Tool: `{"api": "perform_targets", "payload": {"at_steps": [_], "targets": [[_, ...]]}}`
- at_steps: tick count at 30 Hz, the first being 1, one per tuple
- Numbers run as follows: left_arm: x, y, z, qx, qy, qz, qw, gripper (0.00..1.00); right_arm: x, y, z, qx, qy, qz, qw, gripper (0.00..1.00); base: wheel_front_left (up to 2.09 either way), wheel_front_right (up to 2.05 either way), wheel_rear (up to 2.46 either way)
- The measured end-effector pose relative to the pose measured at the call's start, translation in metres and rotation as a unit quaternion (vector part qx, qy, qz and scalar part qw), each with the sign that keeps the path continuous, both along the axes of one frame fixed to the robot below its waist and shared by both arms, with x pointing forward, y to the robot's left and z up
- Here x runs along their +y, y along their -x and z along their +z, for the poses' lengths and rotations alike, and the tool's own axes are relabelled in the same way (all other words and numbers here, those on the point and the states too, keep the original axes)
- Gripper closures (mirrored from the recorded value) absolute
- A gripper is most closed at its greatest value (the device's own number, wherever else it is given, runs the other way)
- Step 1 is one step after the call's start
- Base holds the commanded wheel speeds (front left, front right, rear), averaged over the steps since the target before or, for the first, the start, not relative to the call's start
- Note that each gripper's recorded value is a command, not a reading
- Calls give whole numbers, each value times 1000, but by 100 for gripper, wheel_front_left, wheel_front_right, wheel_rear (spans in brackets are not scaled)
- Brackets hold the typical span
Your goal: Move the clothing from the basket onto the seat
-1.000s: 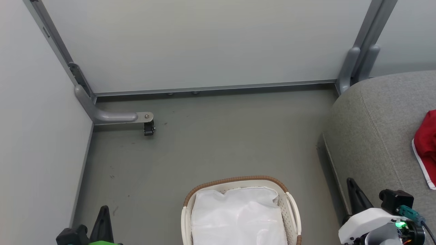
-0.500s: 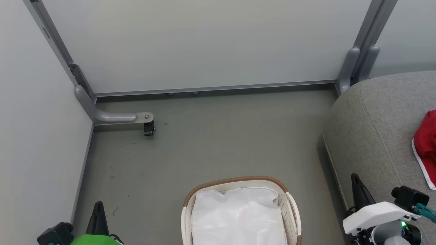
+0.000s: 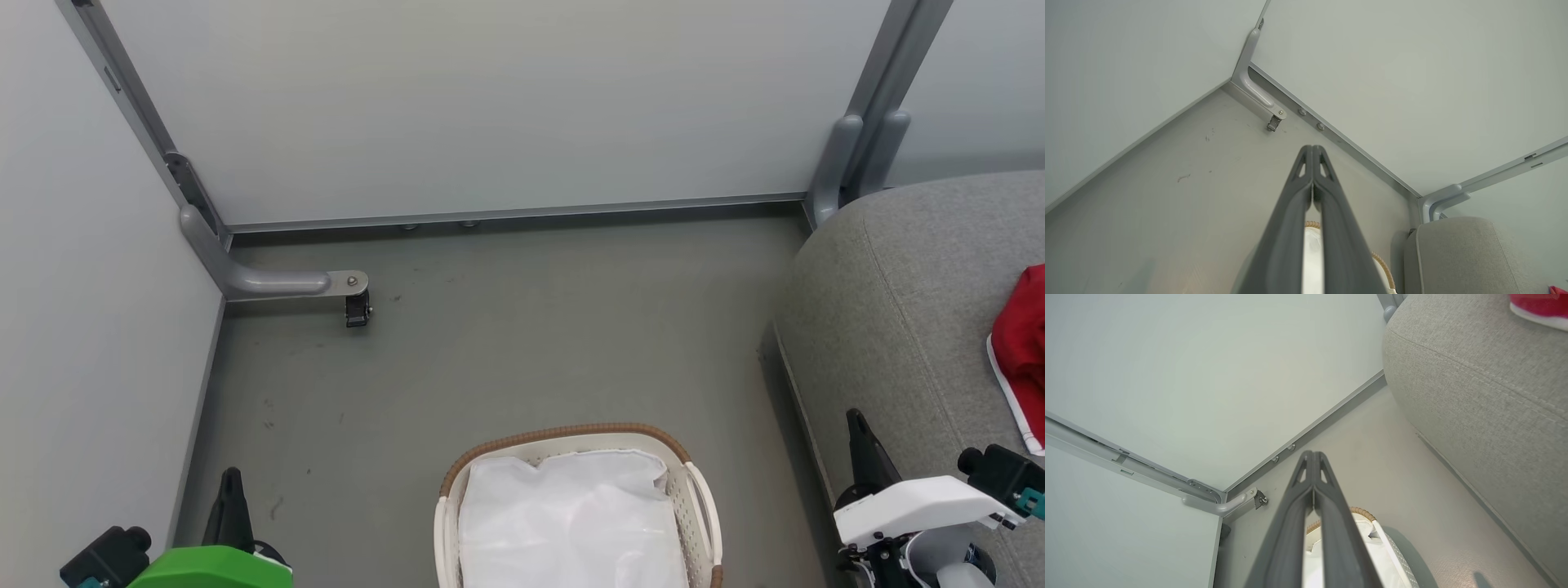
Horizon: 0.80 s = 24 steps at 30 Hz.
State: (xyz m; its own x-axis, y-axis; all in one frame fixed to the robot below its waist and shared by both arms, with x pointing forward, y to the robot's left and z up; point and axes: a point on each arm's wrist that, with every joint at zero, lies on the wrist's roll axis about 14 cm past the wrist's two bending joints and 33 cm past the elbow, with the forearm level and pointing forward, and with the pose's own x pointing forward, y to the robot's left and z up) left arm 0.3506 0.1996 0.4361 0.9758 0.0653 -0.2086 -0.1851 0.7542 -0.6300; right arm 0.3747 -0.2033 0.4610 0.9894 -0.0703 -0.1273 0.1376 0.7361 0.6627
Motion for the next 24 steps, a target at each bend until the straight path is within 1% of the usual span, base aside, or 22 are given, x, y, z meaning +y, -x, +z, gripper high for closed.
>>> {"api": "perform_targets", "payload": {"at_steps": [11,24], "targets": [[1,-6,8,-11,71,13,997,100,0,-2,5,-6,-70,-7,998,100,0,0,0],[1,-13,19,-28,146,23,989,100,-1,-4,11,-16,-143,-13,990,100,0,0,0]]}}
